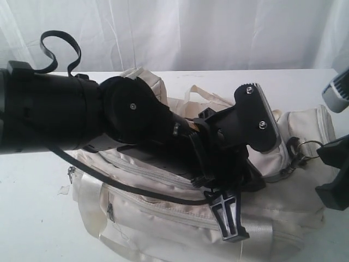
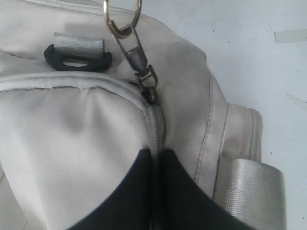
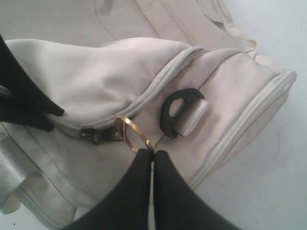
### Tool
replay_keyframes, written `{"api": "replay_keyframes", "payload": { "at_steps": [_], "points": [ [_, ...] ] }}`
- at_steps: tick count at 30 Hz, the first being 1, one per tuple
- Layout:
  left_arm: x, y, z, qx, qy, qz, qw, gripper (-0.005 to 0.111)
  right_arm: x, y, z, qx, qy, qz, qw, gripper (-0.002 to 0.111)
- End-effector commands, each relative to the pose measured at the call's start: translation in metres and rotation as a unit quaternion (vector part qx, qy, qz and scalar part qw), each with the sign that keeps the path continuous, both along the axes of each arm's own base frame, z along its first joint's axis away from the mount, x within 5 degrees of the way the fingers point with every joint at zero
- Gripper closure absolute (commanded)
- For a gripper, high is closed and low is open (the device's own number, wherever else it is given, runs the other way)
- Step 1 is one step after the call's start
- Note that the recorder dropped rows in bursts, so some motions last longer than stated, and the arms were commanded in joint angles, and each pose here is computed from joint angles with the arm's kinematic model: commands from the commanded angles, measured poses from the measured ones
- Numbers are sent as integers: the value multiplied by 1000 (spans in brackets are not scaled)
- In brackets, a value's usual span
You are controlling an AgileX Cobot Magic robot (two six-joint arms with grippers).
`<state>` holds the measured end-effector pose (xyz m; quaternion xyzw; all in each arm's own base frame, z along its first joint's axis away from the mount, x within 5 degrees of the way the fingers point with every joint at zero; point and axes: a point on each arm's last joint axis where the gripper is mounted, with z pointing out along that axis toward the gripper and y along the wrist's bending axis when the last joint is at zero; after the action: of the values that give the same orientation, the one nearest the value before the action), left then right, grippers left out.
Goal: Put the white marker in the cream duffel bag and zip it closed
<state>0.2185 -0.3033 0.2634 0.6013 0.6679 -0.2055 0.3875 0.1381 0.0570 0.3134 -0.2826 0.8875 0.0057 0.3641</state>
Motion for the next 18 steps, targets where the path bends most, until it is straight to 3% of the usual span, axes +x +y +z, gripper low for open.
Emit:
{"api": "replay_keyframes", "payload": {
  "at_steps": [1, 13, 18],
  "points": [
    [-8, 1, 1, 9, 22, -24, 999, 107, 1, -5, 2, -29, -21, -2, 999, 108],
    [-18, 10, 12, 22, 29, -57, 998, 107, 4, -7, 4, -45, -41, -1, 998, 108],
    [-17, 15, 7, 61, 36, -48, 996, 107, 4, -7, 5, -45, -45, -1, 998, 108]
  ]
}}
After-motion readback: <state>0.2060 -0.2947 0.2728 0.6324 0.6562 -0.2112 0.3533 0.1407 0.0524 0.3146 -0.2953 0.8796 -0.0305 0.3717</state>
